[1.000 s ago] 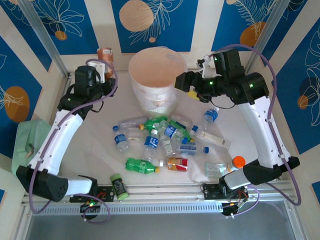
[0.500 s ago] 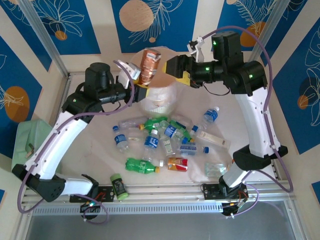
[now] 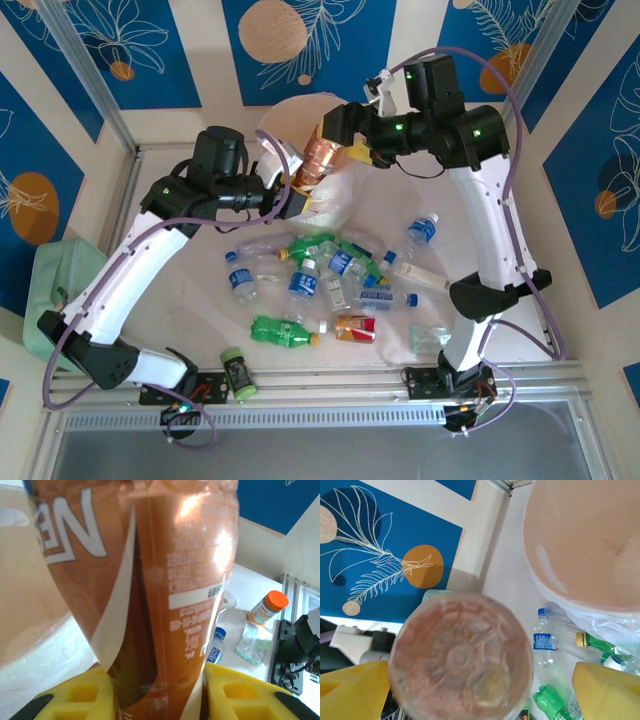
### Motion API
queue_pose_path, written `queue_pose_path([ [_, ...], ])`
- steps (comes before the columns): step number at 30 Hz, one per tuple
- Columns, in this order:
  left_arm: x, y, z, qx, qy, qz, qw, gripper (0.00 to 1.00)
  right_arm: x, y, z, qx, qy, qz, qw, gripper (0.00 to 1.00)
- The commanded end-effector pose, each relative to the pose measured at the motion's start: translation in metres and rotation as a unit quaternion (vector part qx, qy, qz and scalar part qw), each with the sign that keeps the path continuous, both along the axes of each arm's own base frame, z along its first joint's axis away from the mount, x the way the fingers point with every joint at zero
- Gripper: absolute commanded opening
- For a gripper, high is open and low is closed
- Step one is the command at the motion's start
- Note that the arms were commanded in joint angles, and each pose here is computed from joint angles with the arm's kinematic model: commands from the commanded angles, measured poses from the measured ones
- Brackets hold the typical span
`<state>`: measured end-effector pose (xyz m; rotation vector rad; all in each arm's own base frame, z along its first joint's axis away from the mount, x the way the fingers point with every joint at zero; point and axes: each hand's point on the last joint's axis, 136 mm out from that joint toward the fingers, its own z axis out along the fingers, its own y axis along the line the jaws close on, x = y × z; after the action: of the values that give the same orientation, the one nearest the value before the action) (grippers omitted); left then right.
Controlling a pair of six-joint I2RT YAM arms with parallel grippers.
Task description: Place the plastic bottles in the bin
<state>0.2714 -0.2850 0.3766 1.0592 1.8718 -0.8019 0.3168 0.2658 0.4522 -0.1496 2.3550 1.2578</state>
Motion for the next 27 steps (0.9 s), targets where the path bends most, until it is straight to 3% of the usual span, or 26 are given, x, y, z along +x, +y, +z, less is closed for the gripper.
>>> queue_pose_path([
  [1, -0.013, -0.003, 0.016, -0.007, -0.021, -0.029, 0.999, 0.26, -0.001, -0.001, -0.002, -0.006, 0.0, 0.002, 1.0, 0.92],
  [14, -0.009, -0.004, 0.012, -0.006, -0.015, -0.022, 1.0, 0.25, 0.0, 0.002, -0.017, -0.028, 0.01, 0.001, 1.0, 0.73],
  [24, 0.002, -0.002, 0.009, -0.011, -0.01, 0.014, 1.0, 0.32, 0.001, 0.005, -0.01, -0.011, 0.004, 0.003, 1.0, 0.55],
  [26, 0.005, -0.001, 0.008, -0.011, -0.009, 0.02, 1.0, 0.38, 0.001, 0.005, -0.008, -0.005, 0.002, 0.002, 1.0, 0.53],
  [27, 0.006, -0.001, 0.008, -0.012, -0.01, 0.025, 1.0, 0.53, 0.002, 0.005, -0.006, -0.002, 0.001, 0.001, 1.0, 0.52],
])
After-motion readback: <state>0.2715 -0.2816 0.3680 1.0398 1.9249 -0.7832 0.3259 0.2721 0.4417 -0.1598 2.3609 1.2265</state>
